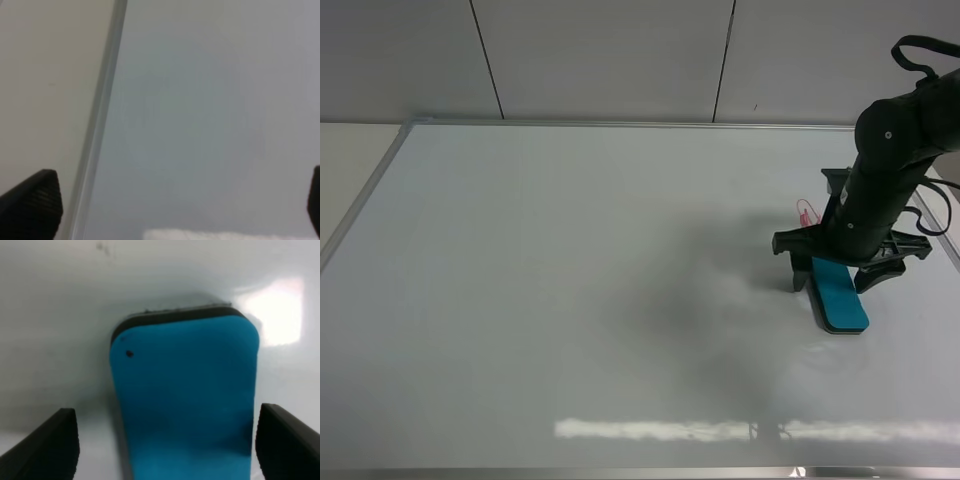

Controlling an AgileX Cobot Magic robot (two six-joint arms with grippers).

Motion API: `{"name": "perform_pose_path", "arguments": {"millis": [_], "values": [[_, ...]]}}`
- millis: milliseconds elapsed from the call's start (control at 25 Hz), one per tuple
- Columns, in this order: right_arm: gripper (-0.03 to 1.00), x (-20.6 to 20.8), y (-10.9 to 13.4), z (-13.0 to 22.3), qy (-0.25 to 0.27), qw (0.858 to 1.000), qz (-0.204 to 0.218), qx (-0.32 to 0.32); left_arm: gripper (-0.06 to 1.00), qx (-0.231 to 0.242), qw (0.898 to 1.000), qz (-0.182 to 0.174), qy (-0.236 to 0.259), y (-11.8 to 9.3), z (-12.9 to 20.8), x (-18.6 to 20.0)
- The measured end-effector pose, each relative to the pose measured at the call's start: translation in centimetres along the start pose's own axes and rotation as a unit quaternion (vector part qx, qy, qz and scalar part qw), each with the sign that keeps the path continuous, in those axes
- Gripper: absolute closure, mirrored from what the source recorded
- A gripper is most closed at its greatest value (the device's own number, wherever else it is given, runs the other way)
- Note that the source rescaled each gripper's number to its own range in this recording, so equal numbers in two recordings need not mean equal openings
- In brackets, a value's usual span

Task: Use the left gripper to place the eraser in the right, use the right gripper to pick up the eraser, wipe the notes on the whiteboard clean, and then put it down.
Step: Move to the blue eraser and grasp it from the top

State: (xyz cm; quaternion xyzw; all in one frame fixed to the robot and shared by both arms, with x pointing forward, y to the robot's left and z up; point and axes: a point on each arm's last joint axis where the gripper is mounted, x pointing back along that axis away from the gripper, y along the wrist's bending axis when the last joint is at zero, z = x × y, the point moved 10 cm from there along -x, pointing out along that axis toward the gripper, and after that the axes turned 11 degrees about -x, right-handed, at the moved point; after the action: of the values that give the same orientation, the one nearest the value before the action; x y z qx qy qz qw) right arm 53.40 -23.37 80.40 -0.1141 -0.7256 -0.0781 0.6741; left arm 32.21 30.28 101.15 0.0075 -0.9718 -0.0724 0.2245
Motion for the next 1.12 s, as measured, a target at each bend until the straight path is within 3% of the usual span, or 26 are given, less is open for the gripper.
{"name": "perform_pose_path", "arguments": {"millis": [320,1000,1080,1120], "values": [[0.54,0.1,-1.5,0.3,0.007,0.999,0.04,-0.006,-0.06,0.0,1.0,0.0,0.0,0.0,0.0,0.0],[0.54,-0.7,-0.8,-0.1,-0.03,1.0,0.006,-0.001,-0.06,0.0,1.0,0.0,0.0,0.0,0.0,0.0],[0.58,-0.6,-0.7,0.1,-0.027,1.0,0.002,-0.007,-0.06,0.0,1.0,0.0,0.0,0.0,0.0,0.0],[0.65,-0.6,-0.6,0.1,-0.025,1.0,0.0,-0.012,-0.06,0.0,1.0,0.0,0.0,0.0,0.0,0.0]]}}
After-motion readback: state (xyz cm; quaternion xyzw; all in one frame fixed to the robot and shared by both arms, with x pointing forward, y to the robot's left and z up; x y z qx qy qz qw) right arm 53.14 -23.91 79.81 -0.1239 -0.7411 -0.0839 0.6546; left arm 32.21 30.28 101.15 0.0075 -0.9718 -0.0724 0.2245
